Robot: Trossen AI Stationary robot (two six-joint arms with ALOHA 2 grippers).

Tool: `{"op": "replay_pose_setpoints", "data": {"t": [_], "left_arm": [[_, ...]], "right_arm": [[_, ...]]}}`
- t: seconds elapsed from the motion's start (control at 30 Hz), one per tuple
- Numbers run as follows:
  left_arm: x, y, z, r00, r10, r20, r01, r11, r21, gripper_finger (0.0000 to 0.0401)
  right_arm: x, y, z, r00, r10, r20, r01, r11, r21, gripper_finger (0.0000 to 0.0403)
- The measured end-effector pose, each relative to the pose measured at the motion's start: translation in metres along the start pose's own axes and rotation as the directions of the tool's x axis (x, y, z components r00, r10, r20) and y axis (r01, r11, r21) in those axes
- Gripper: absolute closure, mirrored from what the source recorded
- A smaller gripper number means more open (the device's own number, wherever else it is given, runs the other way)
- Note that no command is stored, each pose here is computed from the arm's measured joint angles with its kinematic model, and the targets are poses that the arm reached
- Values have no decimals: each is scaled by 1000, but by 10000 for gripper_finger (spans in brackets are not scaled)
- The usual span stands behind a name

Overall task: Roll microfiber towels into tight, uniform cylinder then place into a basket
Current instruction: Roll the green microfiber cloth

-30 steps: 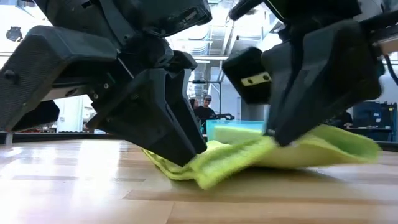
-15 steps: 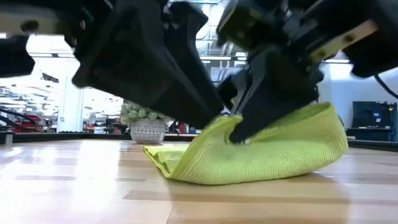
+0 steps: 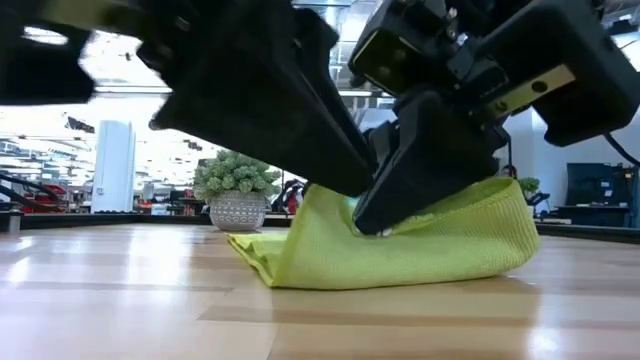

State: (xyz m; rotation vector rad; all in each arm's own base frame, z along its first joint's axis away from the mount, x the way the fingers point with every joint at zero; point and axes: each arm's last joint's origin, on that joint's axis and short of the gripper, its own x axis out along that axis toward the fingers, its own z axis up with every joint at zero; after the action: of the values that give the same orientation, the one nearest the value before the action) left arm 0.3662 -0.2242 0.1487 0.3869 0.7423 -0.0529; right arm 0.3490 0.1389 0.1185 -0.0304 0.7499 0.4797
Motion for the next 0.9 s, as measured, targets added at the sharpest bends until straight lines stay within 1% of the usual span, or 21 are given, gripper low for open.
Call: {"op": "replay_pose_setpoints", "data": {"t": [0.07, 0.2, 0.4, 0.5, 0.53, 0.67, 0.77, 0.9], "left_arm": [[2, 3, 0, 1000, 2, -3, -2, 1000, -17, 269], [4, 7, -1, 999, -36, -18, 34, 997, -72, 269], [5, 9, -6, 997, -30, -67, 22, 993, -119, 269], [5, 9, -9, 995, -25, -99, 11, 990, -142, 269], [5, 9, -10, 994, -24, -109, 7, 989, -149, 269], [4, 10, -14, 990, -7, -143, -19, 984, -175, 269], [4, 11, -16, 987, 6, -163, -39, 980, -196, 269], [4, 11, -22, 979, 12, -201, -56, 975, -216, 269]], "right_arm": [[0, 0, 1, 1000, 0, 5, 0, 1000, -1, 378], [0, -1, 1, 1000, -2, 5, 2, 1000, -19, 378], [11, -2, -5, 1000, 0, 22, 1, 998, -66, 376], [15, -4, -11, 1000, -3, 0, 3, 998, -68, 369], [15, -4, -10, 1000, -2, 11, 3, 998, -70, 365], [15, -4, -8, 1000, -2, 26, 4, 997, -72, 337], [15, -4, -5, 999, -2, 47, 6, 997, -75, 307], [14, -8, -7, 999, -11, 33, 13, 998, -56, 264]]}}
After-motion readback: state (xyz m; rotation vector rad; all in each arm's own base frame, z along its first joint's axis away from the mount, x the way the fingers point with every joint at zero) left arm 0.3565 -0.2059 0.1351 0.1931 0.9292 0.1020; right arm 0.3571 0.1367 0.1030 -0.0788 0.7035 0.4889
